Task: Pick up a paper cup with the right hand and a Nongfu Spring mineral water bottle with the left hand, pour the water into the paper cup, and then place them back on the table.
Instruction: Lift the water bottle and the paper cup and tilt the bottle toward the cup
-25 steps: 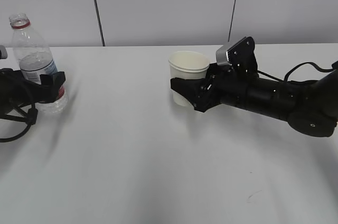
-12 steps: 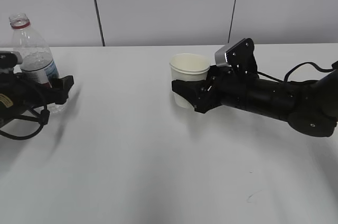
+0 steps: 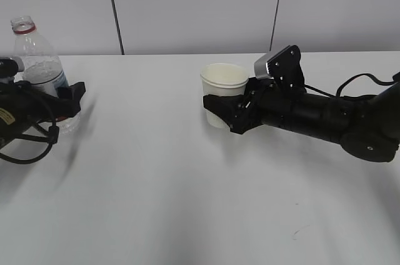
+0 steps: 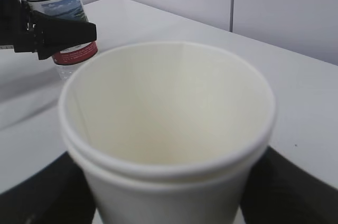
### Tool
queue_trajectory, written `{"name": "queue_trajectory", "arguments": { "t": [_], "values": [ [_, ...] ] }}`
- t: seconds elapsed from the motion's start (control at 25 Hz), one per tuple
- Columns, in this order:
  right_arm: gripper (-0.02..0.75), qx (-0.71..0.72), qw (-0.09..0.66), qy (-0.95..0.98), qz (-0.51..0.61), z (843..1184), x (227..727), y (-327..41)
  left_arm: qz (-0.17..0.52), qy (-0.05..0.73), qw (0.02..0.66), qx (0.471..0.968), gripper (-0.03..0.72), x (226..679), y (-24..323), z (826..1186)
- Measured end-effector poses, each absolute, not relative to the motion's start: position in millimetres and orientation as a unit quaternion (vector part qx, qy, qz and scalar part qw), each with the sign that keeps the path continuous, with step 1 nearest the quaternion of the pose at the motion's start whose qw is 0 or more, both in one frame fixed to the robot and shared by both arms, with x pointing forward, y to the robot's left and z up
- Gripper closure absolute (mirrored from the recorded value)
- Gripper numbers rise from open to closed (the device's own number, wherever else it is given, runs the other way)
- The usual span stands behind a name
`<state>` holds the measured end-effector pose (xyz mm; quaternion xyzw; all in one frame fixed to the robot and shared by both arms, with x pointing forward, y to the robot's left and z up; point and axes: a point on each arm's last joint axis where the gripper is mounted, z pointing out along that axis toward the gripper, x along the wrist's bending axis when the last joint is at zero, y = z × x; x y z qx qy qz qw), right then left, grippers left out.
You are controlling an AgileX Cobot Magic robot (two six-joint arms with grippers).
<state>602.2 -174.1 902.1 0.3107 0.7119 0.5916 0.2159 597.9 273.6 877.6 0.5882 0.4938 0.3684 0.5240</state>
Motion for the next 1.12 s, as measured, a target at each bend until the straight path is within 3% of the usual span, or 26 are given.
{"name": "queue_trajectory", "arguments": {
  "t": [0.12,0.44,0.84,1.12],
  "values": [
    [0.214,0.311,0.216,0.712,0.592,902,602,-174,0.37,0.492,0.526,0.587,0.134,598,273,878],
    [0.214,0.311,0.216,0.712,0.592,902,602,-174,0.371,0.489,0.528,0.587,0.307,598,273,879],
    [0.213,0.295,0.206,0.723,0.59,901,599,-171,0.374,0.479,0.535,0.587,0.312,602,272,880],
    [0.213,0.252,0.186,0.723,0.615,906,595,-137,0.388,0.401,0.56,0.612,0.298,635,262,906]
  ]
}}
